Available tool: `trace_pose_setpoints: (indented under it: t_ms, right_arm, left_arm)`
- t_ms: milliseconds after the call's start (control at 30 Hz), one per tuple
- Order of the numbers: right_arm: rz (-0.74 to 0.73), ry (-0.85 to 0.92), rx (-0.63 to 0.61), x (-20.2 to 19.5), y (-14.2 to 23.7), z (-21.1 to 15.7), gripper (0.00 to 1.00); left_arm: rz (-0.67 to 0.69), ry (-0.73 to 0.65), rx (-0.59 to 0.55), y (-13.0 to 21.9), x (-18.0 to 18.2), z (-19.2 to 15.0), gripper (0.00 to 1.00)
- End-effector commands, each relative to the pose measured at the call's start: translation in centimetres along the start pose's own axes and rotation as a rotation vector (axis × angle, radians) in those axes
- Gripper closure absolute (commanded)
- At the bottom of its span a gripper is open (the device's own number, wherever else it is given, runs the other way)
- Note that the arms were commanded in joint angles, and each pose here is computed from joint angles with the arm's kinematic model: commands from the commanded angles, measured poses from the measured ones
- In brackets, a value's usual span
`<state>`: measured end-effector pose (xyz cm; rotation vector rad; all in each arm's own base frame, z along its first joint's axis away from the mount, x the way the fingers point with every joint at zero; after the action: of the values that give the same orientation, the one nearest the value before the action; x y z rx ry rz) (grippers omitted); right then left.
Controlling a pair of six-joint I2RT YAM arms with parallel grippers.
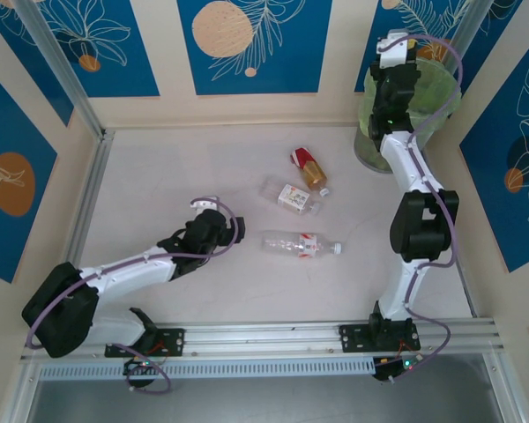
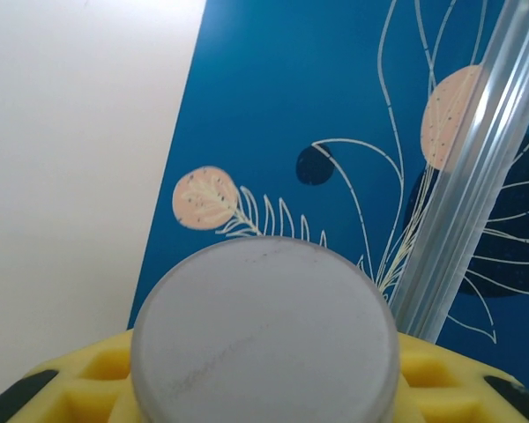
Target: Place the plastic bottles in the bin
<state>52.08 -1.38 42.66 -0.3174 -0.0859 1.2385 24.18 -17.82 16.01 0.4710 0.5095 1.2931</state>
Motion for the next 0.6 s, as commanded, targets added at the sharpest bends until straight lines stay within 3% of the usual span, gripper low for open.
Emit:
trace_pose_setpoints:
  t_ms: [0,267,567]
  right_arm:
    - [-0.054,0.101,-0.073,0.3,0.5,1.2,1.00]
    - [-0.059,0.003,0.055,0.0,0.8,-2.7,1.00]
    - [-0.135,-0.250,0.197,-6.0,-0.9,-5.6,1.00]
  left_arm:
    - [-0.008,0.026,0.013,-0.4,0.0,0.1,0.01]
    - [-0.021,0.027,0.033,-1.0,-0.5,0.2,0.00]
    - [-0.017,0.024,0.055,-1.2,-0.6,0.2,0.00]
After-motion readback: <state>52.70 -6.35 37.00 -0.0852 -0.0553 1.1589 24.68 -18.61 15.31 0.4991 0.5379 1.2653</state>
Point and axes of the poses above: each hand's point on the last joint's axis, 136 mm out from that joint toward the fingers, its own y axis back along the fingers, its own x axis along the line the jaws close on, z = x × y, the point moved 8 cm from there along y, back along the fingers, and after that the axes turned 12 degrees about -y, right-handed, at the moved point
